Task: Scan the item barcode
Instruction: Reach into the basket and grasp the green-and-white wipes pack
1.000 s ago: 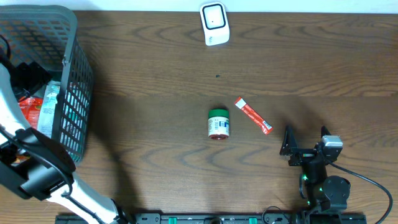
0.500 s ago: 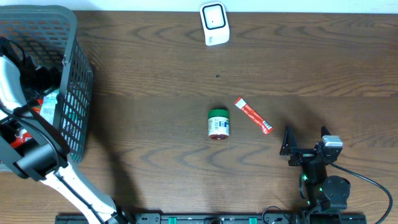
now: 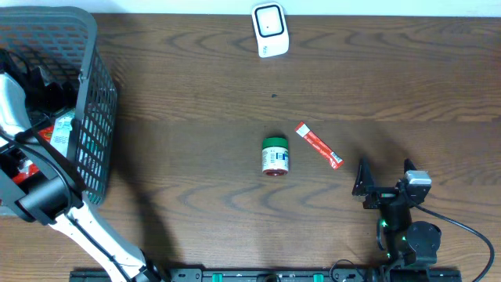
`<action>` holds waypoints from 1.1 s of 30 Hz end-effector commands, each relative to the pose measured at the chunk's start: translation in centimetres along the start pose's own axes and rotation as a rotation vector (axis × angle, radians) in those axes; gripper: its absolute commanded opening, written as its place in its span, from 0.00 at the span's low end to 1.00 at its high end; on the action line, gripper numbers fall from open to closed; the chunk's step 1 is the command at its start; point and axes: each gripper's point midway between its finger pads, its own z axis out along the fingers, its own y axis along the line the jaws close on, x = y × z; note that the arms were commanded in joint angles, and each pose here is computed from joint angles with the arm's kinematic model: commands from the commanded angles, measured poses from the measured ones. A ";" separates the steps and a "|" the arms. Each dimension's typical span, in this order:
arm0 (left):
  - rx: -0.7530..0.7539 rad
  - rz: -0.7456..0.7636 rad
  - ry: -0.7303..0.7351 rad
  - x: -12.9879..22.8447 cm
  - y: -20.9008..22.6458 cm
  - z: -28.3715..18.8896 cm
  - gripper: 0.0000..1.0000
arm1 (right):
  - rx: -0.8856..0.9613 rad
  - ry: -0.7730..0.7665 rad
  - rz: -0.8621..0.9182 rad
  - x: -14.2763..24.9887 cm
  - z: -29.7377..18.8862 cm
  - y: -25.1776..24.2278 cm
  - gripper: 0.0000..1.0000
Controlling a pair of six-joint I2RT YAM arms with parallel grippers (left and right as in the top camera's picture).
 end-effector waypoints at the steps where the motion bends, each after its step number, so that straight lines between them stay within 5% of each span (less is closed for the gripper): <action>1: 0.008 0.011 0.024 0.5 0.1 0.4 0.98 | -0.005 0.007 0.006 0.2 0.0 0.1 0.99; 10: -0.006 0.000 0.091 2.1 0.6 1.6 0.98 | -0.005 0.007 0.006 0.2 0.0 0.1 0.99; 24: -0.019 0.035 0.002 0.0 0.9 1.9 0.98 | -0.005 0.007 0.006 0.2 0.0 0.1 0.99; 33: -0.012 0.016 0.110 3.5 1.1 4.2 0.98 | -0.005 0.007 0.006 0.2 0.0 0.1 0.99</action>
